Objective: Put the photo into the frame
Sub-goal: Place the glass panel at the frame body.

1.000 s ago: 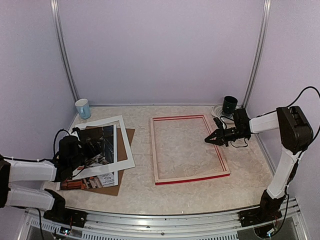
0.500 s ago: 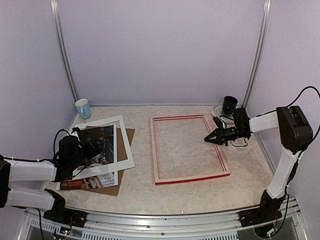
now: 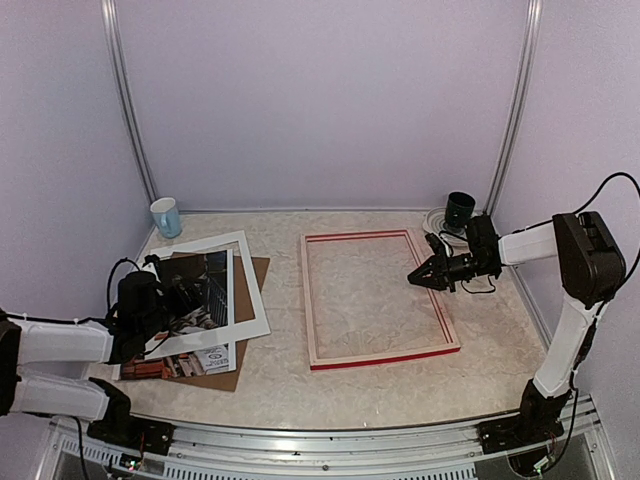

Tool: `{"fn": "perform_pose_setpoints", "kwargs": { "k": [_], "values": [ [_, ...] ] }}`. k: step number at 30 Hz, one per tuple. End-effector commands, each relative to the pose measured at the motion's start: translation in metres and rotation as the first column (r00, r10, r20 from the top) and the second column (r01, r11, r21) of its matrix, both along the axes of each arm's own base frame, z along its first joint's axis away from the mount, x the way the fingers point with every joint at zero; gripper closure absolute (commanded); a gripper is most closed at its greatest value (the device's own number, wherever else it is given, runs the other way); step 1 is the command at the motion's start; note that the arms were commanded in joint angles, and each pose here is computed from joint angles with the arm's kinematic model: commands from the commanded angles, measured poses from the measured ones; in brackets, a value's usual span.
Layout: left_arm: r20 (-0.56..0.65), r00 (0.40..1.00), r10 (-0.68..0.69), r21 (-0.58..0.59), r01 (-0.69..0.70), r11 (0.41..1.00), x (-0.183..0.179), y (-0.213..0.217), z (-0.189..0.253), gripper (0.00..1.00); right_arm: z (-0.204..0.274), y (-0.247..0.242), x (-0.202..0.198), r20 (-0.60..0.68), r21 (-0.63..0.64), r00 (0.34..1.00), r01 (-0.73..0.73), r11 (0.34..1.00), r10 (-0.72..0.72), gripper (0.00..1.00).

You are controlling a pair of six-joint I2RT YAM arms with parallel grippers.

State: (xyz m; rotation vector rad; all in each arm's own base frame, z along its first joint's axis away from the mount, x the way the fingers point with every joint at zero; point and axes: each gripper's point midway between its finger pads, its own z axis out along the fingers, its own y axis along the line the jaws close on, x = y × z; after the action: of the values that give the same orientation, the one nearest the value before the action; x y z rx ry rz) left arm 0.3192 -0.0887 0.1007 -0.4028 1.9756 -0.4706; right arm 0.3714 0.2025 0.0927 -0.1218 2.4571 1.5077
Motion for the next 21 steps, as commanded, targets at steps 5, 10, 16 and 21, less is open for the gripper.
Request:
{"fn": "perform_pose_setpoints", "kwargs": {
  "k": [5,10,16,21],
  "values": [
    [-0.002,1.0,0.004,0.008,-0.004,1.0,-0.001,0.001,-0.002,0.01,0.019,0.006,-0.002,0.028,0.025,0.999,-0.027,0.999,0.027,0.88],
    [-0.003,1.0,0.005,0.012,-0.005,1.0,-0.001,0.002,-0.003,0.01,0.023,0.006,-0.004,0.032,0.031,0.999,-0.029,0.999,0.028,0.94],
    [0.0,1.0,0.005,0.012,-0.005,1.0,-0.001,0.002,-0.002,0.01,0.023,0.009,-0.004,0.021,0.062,0.999,-0.038,0.997,0.037,0.98],
    [-0.002,1.0,0.009,0.013,-0.008,1.0,-0.001,0.003,-0.002,0.01,0.042,0.013,0.0,0.038,0.12,0.998,-0.05,0.991,0.046,1.0]
  ]
}}
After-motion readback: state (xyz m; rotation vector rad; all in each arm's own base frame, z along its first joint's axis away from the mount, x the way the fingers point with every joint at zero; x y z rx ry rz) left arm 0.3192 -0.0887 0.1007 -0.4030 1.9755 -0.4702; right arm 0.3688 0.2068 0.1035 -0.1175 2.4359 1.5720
